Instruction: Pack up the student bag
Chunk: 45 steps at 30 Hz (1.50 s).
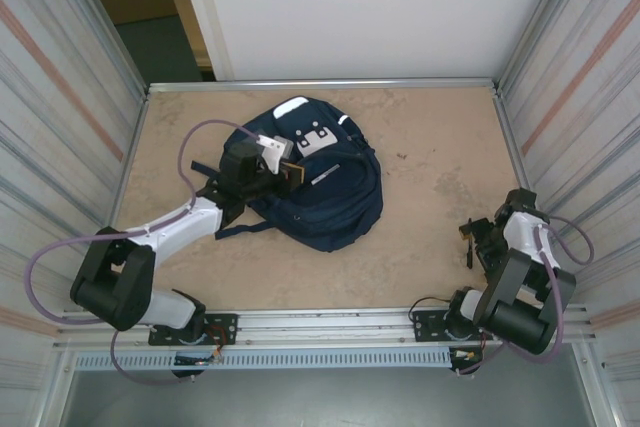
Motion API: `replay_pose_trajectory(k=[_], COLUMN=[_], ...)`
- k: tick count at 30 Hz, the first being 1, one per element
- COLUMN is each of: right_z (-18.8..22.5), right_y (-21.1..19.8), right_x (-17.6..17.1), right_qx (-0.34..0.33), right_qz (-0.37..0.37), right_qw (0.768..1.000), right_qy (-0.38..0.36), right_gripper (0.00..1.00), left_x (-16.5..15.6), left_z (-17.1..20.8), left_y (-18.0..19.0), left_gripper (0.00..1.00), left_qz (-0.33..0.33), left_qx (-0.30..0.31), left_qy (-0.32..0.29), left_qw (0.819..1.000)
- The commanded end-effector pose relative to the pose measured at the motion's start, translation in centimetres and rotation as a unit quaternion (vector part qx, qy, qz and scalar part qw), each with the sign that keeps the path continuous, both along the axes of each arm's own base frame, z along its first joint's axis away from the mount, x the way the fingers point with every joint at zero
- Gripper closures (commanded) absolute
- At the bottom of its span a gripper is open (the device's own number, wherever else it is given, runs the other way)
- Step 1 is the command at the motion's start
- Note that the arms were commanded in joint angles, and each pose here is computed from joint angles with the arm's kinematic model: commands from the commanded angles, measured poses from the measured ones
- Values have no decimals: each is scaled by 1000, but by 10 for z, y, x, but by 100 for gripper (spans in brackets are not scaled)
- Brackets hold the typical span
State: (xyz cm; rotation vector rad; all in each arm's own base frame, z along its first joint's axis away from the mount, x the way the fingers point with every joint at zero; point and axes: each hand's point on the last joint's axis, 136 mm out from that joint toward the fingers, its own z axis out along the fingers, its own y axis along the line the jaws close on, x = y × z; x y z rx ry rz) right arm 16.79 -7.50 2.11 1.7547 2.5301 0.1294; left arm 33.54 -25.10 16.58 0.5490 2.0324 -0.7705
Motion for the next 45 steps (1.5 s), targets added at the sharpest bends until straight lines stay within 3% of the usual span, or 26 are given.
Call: replay_pose_trajectory(k=[1,7,20,22,28,31,34,45], right_z=[6,17,-6,-9,-2,2,5,32], right_y=[-9,-6,-2,4,22,28,36,62], right_x=[4,25,30,30,45,48,52,55], right_qx=[-21,-56,-33,-12,25,27,35,62], right_qz=[12,73,99,94,113,126,143,156], right_qw=[1000,995,995,995,992,990,987,976], right_qy=[3,-27,6,2,-50,-56,-63,-137], right_gripper=[3,4,14,22,62,75,83,89], left_x=[6,3,3,3,2,0,1,-1], left_z=[-8,-6,-6,-5,-4,0,-3,0], left_y=[16,16,20,18,15,13,13,11], left_gripper=[93,92,92,92,92,92,92,92], left_qz=[19,6,11,6,3,-4,-2,-11], left_qx=[59,68,80,76,68,62,65,66], left_qy=[-52,-65,-67,-64,-56,-53,-51,-54], left_qw=[997,996,995,995,996,997,997,996])
